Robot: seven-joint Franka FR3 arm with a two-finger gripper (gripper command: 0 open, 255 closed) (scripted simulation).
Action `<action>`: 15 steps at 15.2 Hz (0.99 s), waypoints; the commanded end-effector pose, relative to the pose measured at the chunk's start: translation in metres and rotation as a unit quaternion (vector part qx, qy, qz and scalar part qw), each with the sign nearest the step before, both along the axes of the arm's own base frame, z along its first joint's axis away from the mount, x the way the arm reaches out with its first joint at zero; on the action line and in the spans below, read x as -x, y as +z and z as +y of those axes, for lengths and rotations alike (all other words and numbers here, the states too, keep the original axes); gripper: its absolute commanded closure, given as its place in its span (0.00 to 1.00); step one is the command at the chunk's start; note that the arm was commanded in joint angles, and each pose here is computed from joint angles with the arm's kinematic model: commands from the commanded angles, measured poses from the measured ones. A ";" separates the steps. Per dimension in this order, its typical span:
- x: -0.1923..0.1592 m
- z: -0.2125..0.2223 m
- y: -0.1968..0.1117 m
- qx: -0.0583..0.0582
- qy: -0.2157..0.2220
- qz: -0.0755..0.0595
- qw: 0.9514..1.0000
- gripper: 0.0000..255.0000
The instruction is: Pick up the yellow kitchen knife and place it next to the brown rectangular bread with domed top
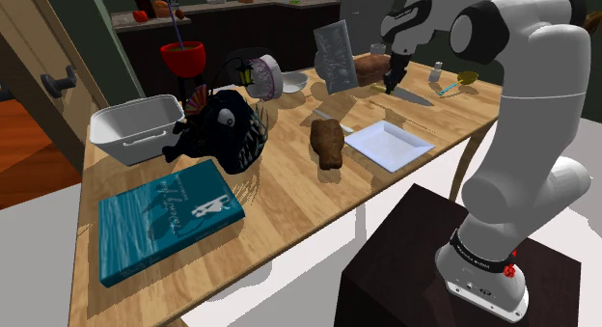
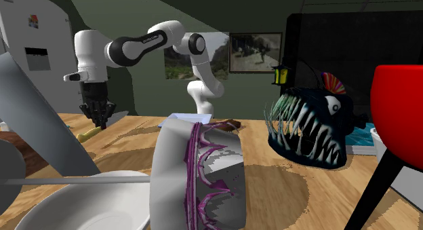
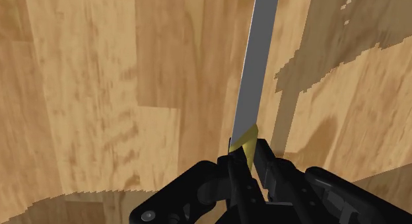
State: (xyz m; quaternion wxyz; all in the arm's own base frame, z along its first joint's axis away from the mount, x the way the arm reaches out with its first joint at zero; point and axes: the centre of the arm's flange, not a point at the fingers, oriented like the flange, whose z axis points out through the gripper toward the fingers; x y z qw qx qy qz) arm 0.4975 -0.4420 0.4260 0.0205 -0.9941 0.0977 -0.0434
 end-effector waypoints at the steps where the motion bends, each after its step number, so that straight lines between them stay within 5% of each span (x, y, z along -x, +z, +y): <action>1: 0.001 0.001 -0.012 0.000 0.000 0.000 1.000 1.00; 11: 0.001 0.001 -0.025 0.000 0.000 0.000 1.000 1.00; 12: 0.001 0.001 -0.025 0.000 0.000 0.000 1.000 0.00; 15: 0.001 0.001 -0.025 0.000 0.000 0.000 1.000 0.00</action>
